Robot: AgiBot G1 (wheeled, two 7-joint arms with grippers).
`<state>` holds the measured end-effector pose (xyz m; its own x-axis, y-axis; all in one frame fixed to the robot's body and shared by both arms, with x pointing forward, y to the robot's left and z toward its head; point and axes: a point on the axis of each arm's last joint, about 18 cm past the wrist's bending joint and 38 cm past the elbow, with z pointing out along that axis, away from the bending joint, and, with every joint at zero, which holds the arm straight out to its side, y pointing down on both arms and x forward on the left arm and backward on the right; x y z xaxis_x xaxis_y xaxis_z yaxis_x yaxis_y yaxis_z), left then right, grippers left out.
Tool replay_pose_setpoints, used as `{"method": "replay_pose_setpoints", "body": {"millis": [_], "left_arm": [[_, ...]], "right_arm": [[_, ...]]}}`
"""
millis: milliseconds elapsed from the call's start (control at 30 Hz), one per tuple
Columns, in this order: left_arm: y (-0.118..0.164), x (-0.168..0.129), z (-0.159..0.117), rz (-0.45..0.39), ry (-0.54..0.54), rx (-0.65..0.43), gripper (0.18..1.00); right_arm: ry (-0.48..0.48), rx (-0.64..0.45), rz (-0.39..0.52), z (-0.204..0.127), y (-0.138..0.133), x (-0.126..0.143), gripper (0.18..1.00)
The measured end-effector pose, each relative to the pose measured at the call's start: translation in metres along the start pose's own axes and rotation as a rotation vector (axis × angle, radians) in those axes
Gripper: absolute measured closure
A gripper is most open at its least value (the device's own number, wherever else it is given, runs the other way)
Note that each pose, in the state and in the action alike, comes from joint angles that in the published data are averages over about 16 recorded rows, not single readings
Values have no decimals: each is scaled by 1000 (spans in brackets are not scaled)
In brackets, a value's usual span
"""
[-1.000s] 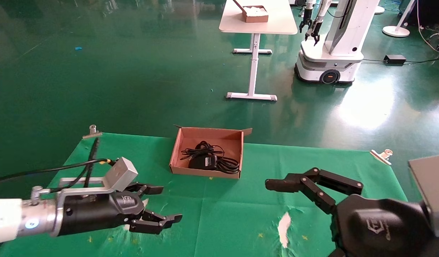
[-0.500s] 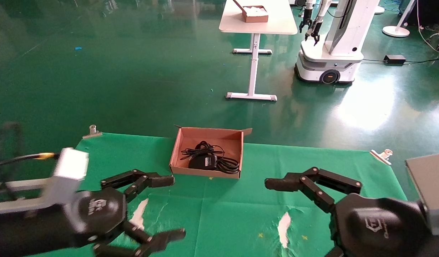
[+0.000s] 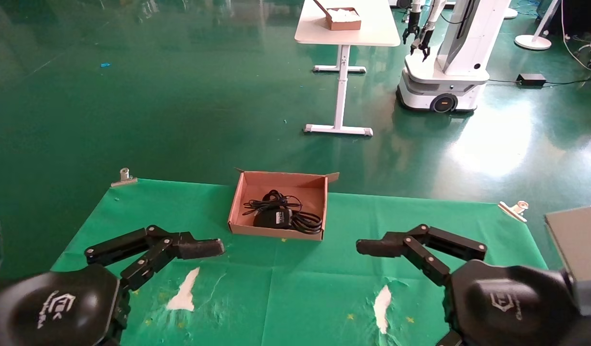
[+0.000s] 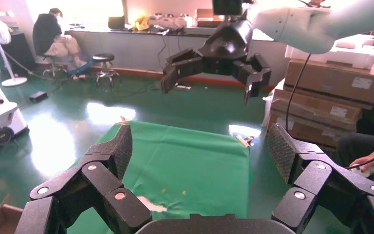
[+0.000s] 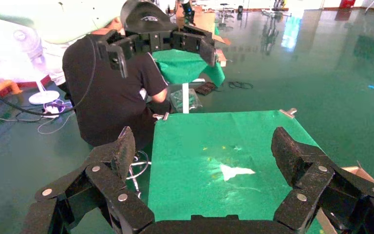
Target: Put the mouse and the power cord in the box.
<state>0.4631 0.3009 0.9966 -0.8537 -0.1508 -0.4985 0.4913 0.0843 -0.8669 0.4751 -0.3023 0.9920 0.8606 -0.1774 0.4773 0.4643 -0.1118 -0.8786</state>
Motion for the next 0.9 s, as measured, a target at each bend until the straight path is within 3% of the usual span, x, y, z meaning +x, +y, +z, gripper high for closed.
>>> {"method": "replay_pose_setpoints", "body": {"millis": [900], "left_arm": [[9, -8, 3, -24, -25, -30, 184]], "right_arm": [[1, 0, 0, 0, 0, 0, 178]]}}
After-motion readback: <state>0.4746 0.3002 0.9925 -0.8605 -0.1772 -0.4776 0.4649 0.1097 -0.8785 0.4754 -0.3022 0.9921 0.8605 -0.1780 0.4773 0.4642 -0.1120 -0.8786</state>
